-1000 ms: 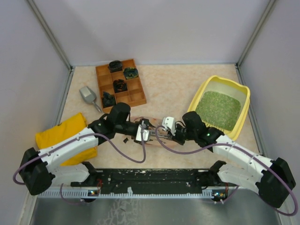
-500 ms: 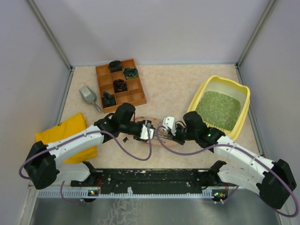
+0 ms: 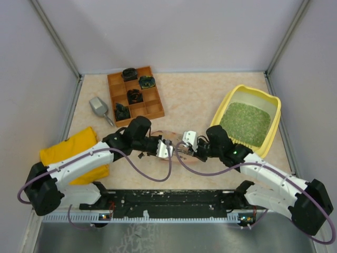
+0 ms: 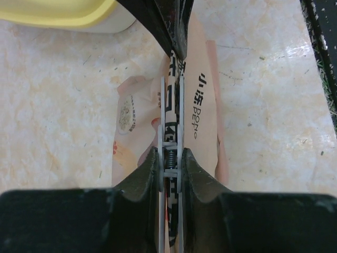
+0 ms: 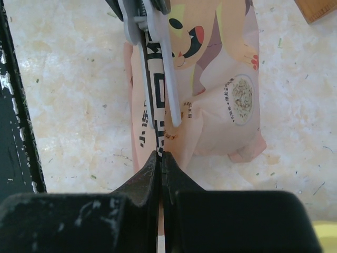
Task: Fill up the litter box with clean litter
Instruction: Clamp the cat litter bag at the center of the board.
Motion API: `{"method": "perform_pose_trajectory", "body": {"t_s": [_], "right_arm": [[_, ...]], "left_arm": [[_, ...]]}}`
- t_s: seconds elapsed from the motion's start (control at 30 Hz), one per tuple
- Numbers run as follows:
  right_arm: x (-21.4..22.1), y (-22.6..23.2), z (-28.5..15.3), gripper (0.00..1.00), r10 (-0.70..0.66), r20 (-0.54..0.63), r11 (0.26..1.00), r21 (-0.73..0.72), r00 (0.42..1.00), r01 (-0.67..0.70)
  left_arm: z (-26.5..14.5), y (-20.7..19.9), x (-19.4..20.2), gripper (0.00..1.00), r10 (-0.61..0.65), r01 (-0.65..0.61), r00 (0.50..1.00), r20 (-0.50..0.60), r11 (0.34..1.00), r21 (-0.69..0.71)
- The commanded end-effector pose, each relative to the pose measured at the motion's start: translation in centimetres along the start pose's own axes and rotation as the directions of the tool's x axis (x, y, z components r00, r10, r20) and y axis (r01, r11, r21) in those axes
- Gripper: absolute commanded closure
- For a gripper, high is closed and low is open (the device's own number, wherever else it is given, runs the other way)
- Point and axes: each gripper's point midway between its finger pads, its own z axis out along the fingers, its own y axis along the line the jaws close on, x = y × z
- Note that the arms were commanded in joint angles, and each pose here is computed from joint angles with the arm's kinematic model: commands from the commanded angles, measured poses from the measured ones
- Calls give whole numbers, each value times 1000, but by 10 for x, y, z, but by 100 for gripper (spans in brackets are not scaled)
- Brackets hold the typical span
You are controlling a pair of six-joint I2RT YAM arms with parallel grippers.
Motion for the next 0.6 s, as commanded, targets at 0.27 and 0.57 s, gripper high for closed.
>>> {"method": "perform_pose_trajectory", "body": {"t_s": [0.27,0.57], "right_arm": [[-28,-19,-8,100,-58,93,994,93,994,49],[-28,-21,-10,100,-43,95,994,102,995,33]], "left_arm": [[-36,-3,40,92,-67,50,988,-138,991,-122],[-47,-4,49,91,-121,104,989,-83,977,-186]]}}
